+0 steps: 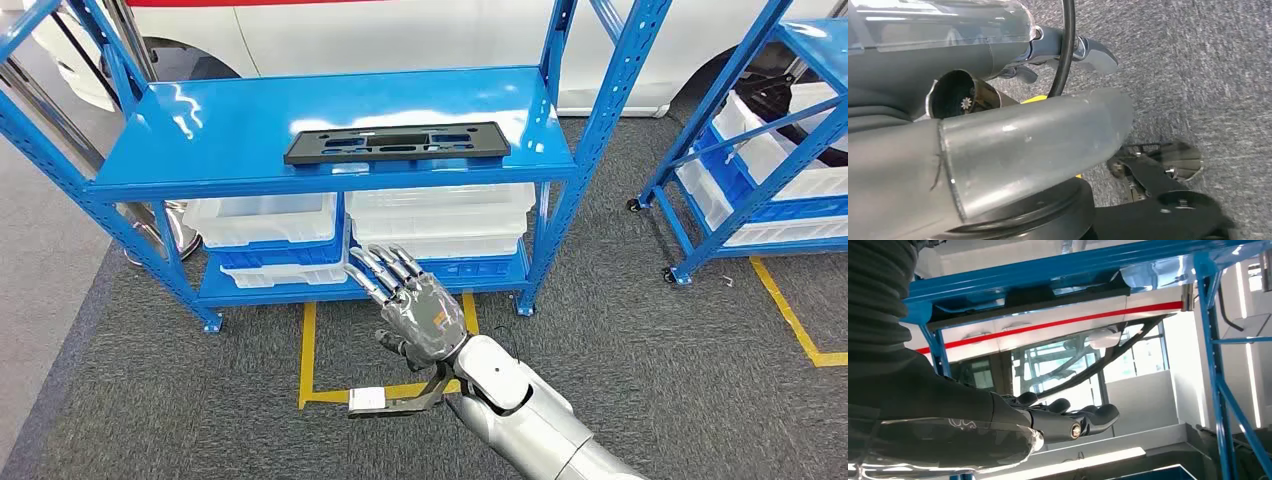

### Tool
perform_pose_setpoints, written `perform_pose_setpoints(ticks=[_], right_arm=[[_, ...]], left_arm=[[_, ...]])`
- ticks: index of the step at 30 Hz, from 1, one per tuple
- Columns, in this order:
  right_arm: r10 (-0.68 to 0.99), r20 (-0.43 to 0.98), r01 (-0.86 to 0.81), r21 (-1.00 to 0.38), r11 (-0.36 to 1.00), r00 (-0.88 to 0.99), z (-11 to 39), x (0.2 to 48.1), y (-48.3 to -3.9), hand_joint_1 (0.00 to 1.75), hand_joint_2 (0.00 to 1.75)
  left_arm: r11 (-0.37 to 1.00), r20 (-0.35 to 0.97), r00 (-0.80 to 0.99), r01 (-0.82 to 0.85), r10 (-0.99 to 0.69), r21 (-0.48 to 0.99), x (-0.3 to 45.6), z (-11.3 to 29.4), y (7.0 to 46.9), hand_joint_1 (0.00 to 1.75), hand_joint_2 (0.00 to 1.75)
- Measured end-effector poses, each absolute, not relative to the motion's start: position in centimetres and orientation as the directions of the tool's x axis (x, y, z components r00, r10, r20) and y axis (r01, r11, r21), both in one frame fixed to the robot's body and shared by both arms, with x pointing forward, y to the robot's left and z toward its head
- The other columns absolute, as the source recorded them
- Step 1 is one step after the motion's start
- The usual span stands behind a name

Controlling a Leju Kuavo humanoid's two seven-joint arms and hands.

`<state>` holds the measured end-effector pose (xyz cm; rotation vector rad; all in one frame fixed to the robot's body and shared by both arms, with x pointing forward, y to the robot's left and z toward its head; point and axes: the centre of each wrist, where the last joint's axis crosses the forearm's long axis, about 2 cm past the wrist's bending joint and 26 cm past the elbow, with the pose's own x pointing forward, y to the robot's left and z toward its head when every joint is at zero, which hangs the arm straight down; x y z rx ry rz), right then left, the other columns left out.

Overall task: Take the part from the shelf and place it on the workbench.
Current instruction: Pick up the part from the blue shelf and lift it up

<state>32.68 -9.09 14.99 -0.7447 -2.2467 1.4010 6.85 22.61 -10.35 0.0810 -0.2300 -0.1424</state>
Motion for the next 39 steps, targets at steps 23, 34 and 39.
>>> perform_pose_setpoints(ticks=[23,34,39], right_arm=[[0.613,0.065,0.211,-0.906,0.367,-0.788,14.75,32.52,-9.15,0.00,1.75],[0.621,0.083,0.193,-0.911,0.364,-0.780,14.50,32.36,-9.22,0.00,1.75],[0.633,0.090,0.186,-0.915,0.357,-0.769,14.37,32.32,-9.24,0.00,1.75]], left_arm=[[0.985,0.220,0.963,0.138,-0.158,0.103,6.60,-10.36,22.41,0.00,0.00],[0.985,0.221,0.962,0.141,-0.161,0.104,6.50,-10.37,22.39,0.00,0.00],[0.984,0.219,0.962,0.143,-0.164,0.108,6.27,-10.43,22.56,0.00,0.00]])
